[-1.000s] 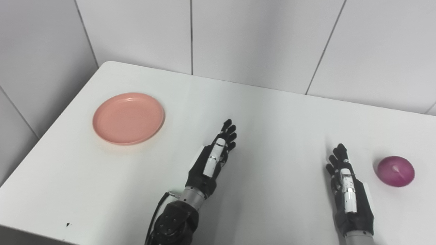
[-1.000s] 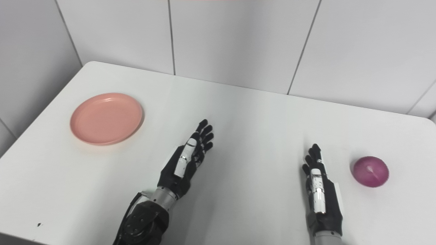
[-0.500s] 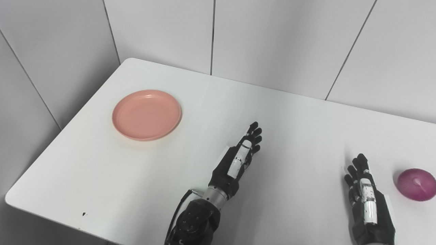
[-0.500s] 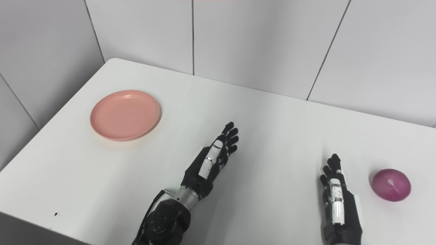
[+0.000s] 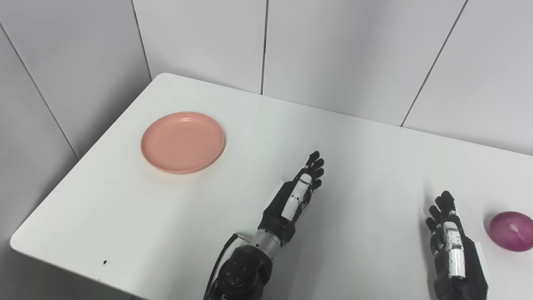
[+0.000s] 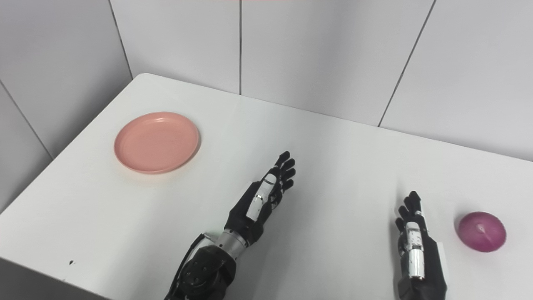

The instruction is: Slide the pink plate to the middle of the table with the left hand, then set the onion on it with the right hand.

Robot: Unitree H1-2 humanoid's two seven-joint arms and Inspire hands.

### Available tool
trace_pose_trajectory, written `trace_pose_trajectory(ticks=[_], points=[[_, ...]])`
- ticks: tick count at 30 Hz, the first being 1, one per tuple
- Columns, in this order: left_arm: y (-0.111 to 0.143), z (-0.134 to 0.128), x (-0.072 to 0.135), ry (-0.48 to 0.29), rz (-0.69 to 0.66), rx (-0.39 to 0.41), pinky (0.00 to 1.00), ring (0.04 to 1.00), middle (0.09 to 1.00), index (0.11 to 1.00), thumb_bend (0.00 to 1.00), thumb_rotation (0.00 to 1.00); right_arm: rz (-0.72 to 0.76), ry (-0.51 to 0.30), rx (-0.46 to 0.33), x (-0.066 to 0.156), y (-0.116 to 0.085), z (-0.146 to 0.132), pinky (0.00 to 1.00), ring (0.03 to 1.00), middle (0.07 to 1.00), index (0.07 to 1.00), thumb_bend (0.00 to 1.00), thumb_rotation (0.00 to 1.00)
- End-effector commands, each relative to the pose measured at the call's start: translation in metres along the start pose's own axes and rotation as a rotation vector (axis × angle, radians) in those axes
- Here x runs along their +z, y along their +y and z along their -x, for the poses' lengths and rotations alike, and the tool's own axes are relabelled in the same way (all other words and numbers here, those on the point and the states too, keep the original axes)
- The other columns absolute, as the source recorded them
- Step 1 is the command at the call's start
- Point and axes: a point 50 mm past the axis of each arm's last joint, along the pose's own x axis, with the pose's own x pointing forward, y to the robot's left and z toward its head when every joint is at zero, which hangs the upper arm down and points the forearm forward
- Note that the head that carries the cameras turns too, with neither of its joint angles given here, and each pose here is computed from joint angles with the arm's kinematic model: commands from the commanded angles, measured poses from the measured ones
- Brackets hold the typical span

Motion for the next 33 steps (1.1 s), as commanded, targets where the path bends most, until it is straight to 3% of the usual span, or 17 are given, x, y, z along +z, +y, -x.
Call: trace_pose_trajectory(ticks=[1,12,33], points=[[0.000,0.009,-0.021,0.052,0.023,0.019,1.00,1.000,1.000,1.000,0.41,1.00,0.000,-0.048,0.004,0.014,0.003,-0.002,1.00,1.000,1.000,1.000,0.00,1.00],[0.002,0.004,-0.014,0.031,0.004,0.028,1.00,1.000,1.000,1.000,0.46,1.00,-0.002,-0.045,0.005,0.017,0.006,-0.003,1.00,1.000,1.000,1.000,0.00,1.00],[0.014,-0.020,0.022,-0.126,-0.081,0.019,1.00,1.000,1.000,1.000,0.46,1.00,-0.005,-0.039,0.013,0.012,0.005,-0.004,1.00,1.000,1.000,1.000,0.00,1.00]])
